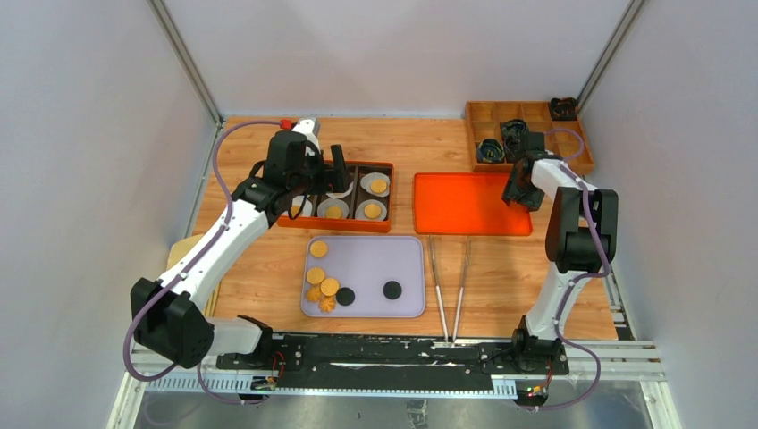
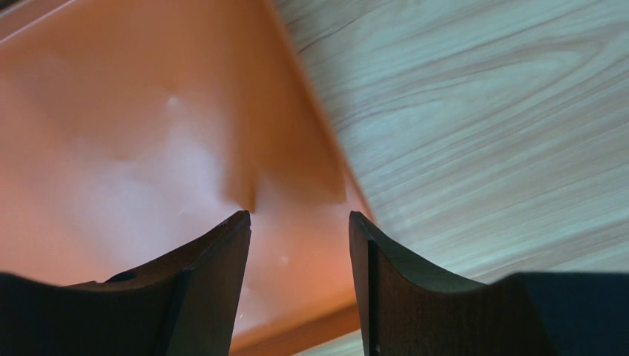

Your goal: Pack the cookies

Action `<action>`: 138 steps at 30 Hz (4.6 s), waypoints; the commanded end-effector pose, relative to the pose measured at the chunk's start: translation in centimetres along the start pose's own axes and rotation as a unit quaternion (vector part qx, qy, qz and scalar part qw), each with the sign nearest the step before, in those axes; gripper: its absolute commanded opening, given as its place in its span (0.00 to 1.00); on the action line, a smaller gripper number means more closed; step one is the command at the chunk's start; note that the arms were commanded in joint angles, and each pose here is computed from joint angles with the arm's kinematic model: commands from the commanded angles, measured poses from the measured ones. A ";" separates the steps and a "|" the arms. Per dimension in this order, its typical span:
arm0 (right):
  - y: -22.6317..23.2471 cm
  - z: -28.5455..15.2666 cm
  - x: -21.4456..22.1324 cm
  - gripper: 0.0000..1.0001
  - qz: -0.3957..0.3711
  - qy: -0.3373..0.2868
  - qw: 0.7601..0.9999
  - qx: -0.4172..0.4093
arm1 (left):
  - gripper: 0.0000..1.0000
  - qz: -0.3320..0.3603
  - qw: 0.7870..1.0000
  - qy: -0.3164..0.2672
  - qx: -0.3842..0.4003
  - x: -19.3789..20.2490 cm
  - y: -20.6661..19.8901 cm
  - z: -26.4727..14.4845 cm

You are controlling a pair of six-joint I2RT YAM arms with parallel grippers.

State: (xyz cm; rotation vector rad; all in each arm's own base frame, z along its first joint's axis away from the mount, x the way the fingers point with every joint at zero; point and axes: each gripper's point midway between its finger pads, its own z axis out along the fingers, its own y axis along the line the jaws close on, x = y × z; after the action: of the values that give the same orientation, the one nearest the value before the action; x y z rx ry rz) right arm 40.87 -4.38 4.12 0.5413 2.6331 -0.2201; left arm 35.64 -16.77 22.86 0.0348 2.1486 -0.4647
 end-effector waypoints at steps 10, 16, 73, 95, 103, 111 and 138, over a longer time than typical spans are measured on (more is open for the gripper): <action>-2.3 -0.4 -3.1 0.56 0.013 -0.021 1.000 0.007 | 1.00 0.004 1.000 -0.001 0.001 0.4 0.0 1.2; -2.9 2.8 -1.2 0.56 0.022 0.031 0.999 0.012 | 1.00 0.007 1.000 0.000 -0.001 0.6 0.2 1.0; 1.6 -24.8 -3.7 0.00 0.023 -0.186 0.929 -0.318 | 0.98 0.063 0.979 -0.048 0.190 -2.8 -8.7 8.1; 4.8 -21.8 -2.4 0.00 0.012 -0.127 0.921 -0.368 | 0.15 0.024 0.961 -0.026 0.275 -2.5 -12.0 9.0; 6.3 -19.4 -2.5 0.19 -0.032 -0.123 0.937 -0.325 | 0.05 0.005 0.965 -0.018 0.263 -1.1 -11.1 7.4; 7.9 -23.2 -3.7 0.52 -0.113 -0.224 0.936 -0.245 | 0.05 0.007 0.972 -0.032 0.231 -2.5 -10.4 5.8; 5.2 -29.7 -3.3 0.83 -0.161 -0.400 0.902 -0.027 | 0.05 0.039 0.993 -0.039 0.108 -7.7 -6.5 0.8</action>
State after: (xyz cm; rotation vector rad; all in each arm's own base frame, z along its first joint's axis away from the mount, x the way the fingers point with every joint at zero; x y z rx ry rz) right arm 34.57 6.61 31.12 -0.0477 1.9147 -0.3942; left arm 39.88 -21.84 27.21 0.2185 2.1017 -0.5899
